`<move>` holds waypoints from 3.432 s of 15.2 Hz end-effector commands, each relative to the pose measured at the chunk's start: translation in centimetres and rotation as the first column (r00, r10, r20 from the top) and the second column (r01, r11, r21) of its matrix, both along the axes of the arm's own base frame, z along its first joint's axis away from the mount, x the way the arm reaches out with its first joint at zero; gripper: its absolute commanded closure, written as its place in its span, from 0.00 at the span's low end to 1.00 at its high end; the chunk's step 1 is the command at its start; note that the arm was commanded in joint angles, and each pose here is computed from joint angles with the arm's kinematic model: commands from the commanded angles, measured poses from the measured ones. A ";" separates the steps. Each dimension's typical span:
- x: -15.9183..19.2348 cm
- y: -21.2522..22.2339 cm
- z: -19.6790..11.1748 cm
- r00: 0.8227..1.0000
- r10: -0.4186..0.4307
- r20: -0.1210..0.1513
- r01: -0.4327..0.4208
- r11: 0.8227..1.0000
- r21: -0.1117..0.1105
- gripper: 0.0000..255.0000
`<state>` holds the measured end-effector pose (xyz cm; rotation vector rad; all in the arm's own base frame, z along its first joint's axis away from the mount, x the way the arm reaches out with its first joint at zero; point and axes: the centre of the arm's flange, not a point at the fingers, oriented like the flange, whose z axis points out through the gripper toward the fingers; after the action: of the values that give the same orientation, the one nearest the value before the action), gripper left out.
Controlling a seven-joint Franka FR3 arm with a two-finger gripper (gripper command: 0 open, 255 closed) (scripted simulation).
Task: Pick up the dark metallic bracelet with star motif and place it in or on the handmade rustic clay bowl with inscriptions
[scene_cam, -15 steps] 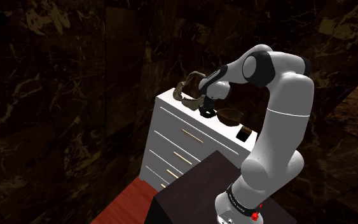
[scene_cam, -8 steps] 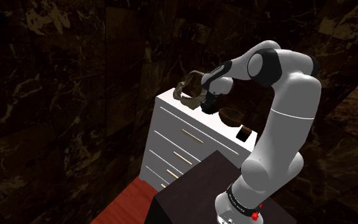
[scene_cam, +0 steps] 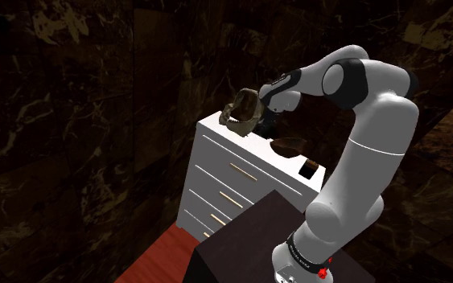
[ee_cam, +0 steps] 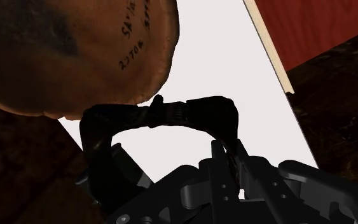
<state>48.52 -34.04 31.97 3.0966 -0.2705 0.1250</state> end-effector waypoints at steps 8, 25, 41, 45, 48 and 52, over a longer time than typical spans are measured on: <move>0.1 0.1 4.9 1.000 0.000 0.001 0.000 1.000 -0.001 1.00; -10.7 -4.9 8.3 1.000 0.000 0.001 0.000 1.000 -0.001 1.00; -14.4 -6.6 1.7 1.000 0.000 0.001 0.000 1.000 -0.001 1.00; -14.4 -6.6 1.7 1.000 0.000 0.001 0.000 1.000 -0.001 1.00; -14.4 -6.6 1.7 1.000 0.000 0.001 0.000 1.000 -0.001 1.00; -14.4 -6.6 1.7 1.000 0.000 0.001 0.000 1.000 -0.001 0.00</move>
<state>34.09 -40.67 33.64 3.0959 -0.2700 0.1271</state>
